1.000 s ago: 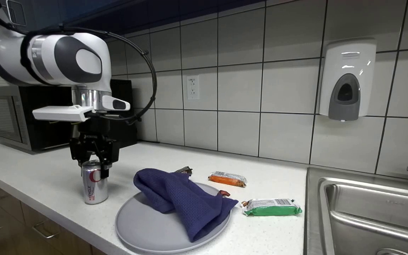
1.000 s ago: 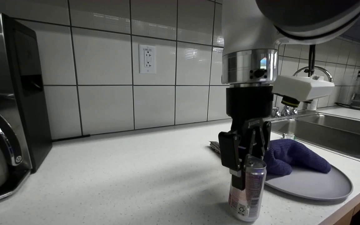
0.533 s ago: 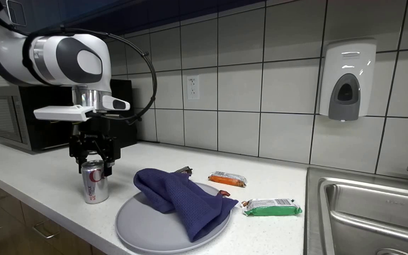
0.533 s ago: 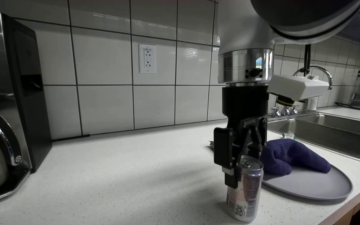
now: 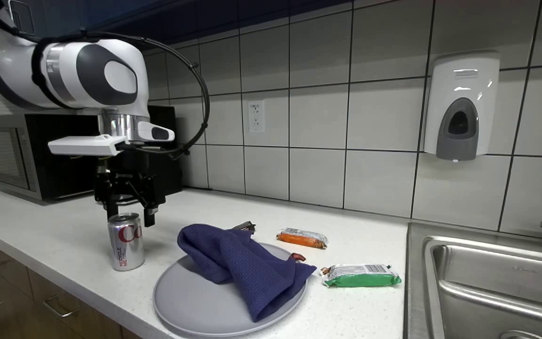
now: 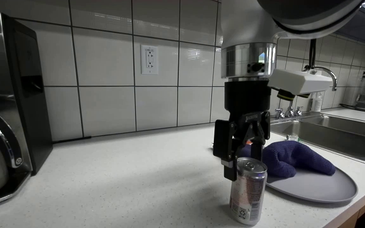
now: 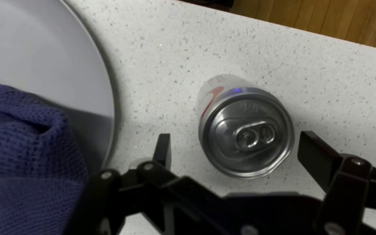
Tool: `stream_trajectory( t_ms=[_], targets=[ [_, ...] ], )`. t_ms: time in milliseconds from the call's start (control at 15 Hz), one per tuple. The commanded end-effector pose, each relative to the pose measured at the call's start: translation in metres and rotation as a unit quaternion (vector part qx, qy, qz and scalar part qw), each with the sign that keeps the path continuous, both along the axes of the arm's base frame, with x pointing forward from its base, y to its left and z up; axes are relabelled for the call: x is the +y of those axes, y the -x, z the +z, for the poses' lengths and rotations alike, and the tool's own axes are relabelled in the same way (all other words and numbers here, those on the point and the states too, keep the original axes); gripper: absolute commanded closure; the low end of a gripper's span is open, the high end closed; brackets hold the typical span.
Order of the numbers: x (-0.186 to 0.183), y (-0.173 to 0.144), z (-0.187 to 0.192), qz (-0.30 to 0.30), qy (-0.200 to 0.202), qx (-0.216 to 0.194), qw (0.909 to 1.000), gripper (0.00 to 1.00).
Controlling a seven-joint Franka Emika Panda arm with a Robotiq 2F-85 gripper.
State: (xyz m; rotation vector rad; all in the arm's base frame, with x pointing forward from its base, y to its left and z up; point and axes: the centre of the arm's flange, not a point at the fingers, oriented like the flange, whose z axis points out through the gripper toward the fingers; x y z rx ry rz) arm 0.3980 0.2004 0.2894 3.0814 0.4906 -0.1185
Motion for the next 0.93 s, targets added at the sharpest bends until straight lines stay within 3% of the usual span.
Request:
stream_trajectory(
  t_ms=[0,600,867],
  targets=[
    [-0.016,-0.008,0.023,-0.029,0.017,-0.015,0.9993,0.0],
    [-0.065,-0.029,0.05,-0.082,0.015,-0.039,0.9957,0.0],
    [-0.086,-0.033,0.047,-0.132,0.023,-0.045,0.9899,0.0]
  ],
)
